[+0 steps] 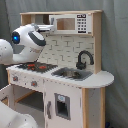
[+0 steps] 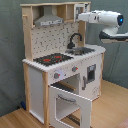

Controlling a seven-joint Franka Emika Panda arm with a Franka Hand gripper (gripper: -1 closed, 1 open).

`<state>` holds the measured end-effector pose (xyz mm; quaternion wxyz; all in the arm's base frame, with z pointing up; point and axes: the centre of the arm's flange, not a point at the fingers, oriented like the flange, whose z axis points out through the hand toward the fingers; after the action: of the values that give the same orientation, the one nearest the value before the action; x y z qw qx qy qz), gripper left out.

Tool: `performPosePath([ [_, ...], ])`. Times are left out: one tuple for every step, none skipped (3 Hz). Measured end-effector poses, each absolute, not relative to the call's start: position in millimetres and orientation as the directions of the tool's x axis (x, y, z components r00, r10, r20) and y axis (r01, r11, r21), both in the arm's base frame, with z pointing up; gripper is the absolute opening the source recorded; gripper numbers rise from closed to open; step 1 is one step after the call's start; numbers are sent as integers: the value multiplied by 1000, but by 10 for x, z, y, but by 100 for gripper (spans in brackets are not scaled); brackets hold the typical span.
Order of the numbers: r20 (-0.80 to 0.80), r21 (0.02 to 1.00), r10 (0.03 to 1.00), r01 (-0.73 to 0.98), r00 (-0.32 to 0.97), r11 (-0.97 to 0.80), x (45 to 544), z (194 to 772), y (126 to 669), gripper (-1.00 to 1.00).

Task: Play with the kitchen

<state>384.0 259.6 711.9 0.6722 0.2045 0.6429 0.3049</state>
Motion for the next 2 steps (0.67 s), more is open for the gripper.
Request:
performPosePath([
  [-731,657,676,-175,92,734,3641,7526,2380,100],
  [-711,655,691,-233,133,719,3431,7719,2640,100],
])
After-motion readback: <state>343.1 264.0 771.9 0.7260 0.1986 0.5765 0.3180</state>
